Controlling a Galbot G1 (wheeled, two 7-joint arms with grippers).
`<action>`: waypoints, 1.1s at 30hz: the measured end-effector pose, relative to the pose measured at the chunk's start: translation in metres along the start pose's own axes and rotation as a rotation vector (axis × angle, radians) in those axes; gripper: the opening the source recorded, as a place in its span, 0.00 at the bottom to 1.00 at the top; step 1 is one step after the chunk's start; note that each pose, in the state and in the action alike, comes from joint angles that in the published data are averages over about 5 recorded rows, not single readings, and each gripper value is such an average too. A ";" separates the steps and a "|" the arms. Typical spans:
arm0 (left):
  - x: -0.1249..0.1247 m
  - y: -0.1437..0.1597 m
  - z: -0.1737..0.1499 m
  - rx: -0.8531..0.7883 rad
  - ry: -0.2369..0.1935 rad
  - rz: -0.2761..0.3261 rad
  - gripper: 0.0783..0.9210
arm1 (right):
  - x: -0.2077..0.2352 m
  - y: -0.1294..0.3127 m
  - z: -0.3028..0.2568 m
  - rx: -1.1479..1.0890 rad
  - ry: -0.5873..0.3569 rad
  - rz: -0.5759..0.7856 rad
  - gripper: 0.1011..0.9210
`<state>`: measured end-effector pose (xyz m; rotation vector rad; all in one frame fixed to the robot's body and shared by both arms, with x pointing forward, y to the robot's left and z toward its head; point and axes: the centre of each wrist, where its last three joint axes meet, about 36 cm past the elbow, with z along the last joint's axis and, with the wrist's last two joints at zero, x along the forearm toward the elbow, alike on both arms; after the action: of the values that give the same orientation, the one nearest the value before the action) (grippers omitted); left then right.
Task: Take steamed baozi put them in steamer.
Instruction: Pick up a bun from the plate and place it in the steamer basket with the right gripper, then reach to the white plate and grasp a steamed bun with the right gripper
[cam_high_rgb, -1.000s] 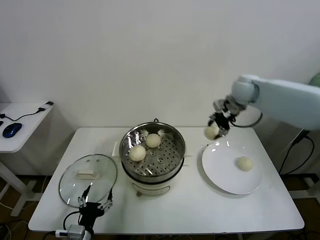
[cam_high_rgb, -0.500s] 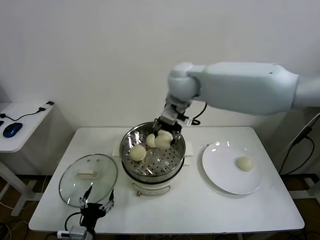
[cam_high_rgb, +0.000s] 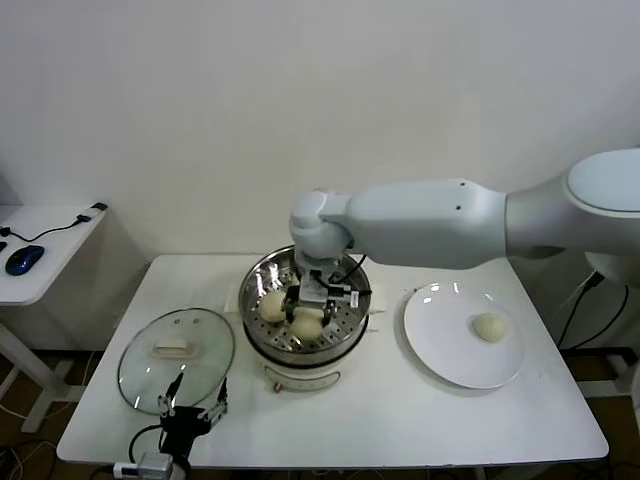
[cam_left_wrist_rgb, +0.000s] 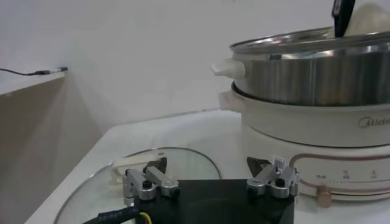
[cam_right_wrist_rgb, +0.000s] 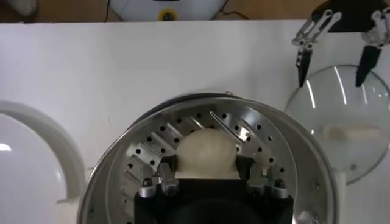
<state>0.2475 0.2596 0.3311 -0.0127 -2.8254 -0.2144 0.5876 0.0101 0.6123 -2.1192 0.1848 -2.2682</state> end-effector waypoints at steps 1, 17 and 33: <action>0.000 0.000 0.000 0.000 0.000 0.000 0.88 | -0.005 -0.001 -0.001 0.004 -0.001 -0.001 0.66; -0.001 -0.001 0.001 0.003 -0.001 0.002 0.88 | -0.016 -0.004 0.000 0.017 -0.012 0.008 0.87; 0.000 -0.001 0.000 -0.010 -0.012 0.012 0.88 | 0.104 0.082 0.071 -0.333 0.001 -0.012 0.88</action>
<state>0.2470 0.2582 0.3306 -0.0337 -2.8354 -0.2267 0.6458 -0.0871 0.7110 -2.2687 0.5896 -2.3859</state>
